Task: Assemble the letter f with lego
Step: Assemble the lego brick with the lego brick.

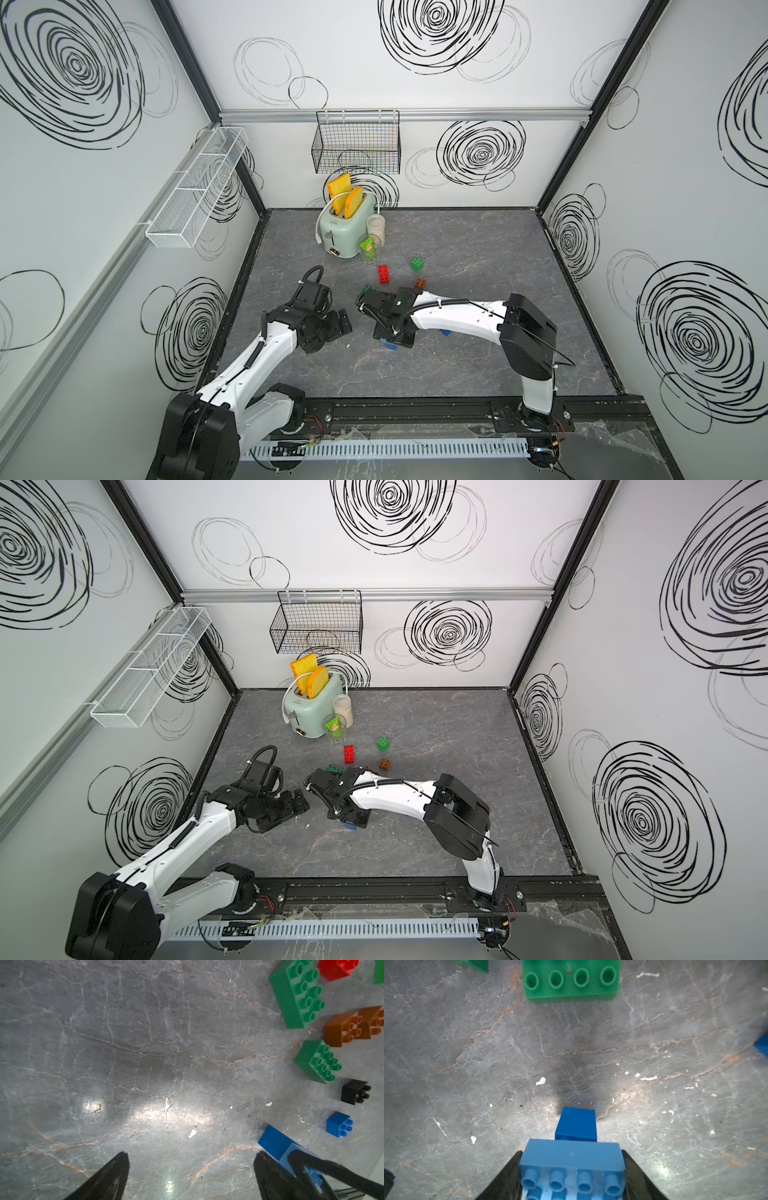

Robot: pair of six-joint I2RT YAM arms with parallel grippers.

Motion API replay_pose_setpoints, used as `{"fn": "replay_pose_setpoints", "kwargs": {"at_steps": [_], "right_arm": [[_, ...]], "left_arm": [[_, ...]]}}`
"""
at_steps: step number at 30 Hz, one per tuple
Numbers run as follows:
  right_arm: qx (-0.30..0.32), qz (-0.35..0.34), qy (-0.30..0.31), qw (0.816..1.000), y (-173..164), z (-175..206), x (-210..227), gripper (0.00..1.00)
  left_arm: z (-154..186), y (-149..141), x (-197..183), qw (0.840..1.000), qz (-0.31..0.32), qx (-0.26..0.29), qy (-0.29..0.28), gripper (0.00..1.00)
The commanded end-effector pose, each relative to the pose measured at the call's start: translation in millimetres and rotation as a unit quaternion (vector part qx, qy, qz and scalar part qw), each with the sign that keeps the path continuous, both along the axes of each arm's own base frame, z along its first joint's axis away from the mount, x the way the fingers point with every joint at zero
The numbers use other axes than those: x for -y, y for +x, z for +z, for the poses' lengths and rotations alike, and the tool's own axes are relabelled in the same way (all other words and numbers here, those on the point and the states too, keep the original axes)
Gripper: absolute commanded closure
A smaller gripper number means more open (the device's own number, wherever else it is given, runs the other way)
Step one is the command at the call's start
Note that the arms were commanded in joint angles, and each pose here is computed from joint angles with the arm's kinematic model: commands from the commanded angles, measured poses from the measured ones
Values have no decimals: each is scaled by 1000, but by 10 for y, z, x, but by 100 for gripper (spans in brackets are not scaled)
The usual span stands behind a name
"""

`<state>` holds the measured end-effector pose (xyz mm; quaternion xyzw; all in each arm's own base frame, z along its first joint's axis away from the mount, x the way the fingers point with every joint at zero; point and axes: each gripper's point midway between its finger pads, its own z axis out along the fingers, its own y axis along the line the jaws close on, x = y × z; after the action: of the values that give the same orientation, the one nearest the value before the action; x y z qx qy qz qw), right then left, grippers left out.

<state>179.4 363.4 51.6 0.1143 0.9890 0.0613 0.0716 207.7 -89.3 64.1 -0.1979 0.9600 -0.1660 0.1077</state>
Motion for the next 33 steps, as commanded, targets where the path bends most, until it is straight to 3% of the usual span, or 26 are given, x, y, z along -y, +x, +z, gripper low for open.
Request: {"fn": "replay_pose_setpoints", "kwargs": {"at_steps": [1,16,33], "right_arm": [[-95,-49,-93,990,-501,-733,332,51],[-95,-32,-100,990,-639,-836,459,55],[-31,-19,-128,991,-259,-552,698,55]], "left_arm": [[89,77,-6,1000,2,12,7,2],[98,89,-42,1000,9,13,13,2],[134,102,-78,999,17,23,17,2]]}}
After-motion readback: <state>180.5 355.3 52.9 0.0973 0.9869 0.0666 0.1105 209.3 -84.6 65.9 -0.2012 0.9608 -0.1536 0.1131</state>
